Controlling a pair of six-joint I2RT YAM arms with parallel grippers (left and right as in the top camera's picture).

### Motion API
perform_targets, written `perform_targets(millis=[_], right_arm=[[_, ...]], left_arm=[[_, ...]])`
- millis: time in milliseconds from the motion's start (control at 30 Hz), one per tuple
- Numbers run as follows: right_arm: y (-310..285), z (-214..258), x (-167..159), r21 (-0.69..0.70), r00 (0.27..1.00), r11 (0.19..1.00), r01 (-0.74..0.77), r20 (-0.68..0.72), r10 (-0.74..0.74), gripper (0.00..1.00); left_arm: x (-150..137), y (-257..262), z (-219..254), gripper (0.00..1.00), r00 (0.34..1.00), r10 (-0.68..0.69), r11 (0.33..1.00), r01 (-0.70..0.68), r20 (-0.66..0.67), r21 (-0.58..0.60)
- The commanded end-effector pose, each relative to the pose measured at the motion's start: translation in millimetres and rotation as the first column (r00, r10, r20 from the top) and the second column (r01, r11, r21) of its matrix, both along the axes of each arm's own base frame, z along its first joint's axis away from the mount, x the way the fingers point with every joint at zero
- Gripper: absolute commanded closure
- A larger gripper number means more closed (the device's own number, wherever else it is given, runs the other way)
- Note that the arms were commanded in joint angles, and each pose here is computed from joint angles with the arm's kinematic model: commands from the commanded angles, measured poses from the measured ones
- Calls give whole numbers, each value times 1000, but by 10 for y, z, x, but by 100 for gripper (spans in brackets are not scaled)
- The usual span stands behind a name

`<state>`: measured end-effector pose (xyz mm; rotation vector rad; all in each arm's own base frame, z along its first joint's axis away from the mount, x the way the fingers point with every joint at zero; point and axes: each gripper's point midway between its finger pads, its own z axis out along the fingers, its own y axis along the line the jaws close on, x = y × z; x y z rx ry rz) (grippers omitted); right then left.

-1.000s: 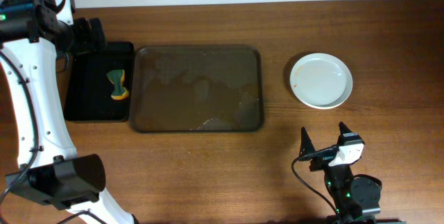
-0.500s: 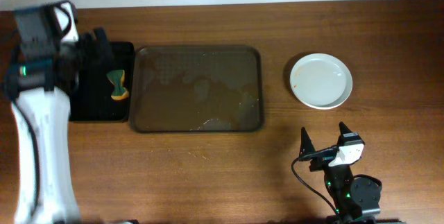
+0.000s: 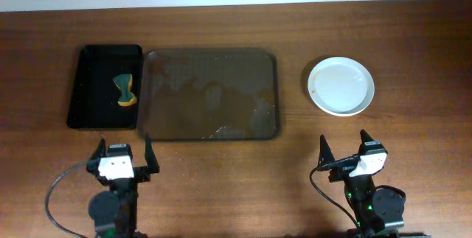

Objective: Clean dirty plates on tray and stack at the side

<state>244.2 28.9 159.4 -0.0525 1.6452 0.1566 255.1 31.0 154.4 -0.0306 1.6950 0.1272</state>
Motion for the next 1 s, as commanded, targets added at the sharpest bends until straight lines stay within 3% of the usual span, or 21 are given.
perform_targets(millis=[0,67,967], right_arm=[[20,-18,-5,-6,1000,1000,-13,-1,13,2],[20,-18,-5,-6,1000,1000,-13,-1,13,2],[20,-18,-5,-6,1000,1000,-13,-1,13,2]], left_arm=[[-96,7,-80,1,1000,14,999,-13,-4,40],[-113,11,21,1,999,17,999,-19,39,46],[-113,11,23,1,999,17,999,-19,40,46]])
